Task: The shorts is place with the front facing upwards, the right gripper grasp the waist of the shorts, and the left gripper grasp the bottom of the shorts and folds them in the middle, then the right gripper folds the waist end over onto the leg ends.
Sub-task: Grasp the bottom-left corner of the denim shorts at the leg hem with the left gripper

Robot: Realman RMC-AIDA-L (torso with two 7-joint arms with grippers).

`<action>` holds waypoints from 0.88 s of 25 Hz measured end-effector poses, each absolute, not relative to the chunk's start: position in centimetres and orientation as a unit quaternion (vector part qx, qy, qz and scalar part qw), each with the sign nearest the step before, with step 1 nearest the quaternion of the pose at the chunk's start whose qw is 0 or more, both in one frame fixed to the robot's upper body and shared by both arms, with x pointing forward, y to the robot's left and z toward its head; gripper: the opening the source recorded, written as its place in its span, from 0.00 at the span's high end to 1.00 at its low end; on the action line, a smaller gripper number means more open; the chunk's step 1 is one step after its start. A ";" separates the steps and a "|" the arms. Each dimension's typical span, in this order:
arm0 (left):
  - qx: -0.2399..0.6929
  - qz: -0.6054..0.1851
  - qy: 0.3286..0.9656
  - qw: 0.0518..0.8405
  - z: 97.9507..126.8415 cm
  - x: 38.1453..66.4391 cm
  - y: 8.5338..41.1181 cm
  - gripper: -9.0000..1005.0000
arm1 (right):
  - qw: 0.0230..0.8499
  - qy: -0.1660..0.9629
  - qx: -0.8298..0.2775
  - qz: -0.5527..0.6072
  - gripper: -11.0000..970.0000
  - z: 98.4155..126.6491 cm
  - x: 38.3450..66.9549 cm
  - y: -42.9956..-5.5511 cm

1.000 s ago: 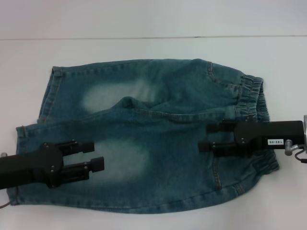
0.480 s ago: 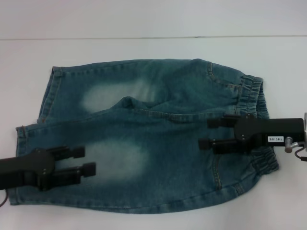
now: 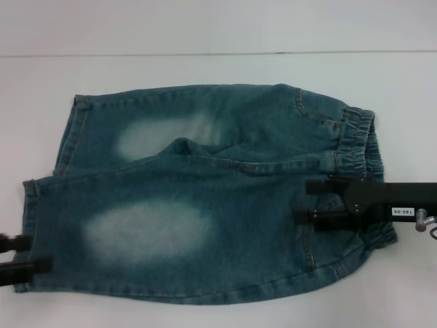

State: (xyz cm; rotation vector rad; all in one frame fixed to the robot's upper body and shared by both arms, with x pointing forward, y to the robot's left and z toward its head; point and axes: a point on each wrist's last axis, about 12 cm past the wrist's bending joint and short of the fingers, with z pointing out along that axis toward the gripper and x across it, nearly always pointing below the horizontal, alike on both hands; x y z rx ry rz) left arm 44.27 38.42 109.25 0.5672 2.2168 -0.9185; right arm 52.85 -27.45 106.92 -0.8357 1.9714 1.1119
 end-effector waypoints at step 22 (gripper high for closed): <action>0.159 -0.287 0.903 0.277 108.1 43.1 41.1 0.25 | 0.374 0.756 -0.339 0.417 0.07 106.0 51.6 -28.2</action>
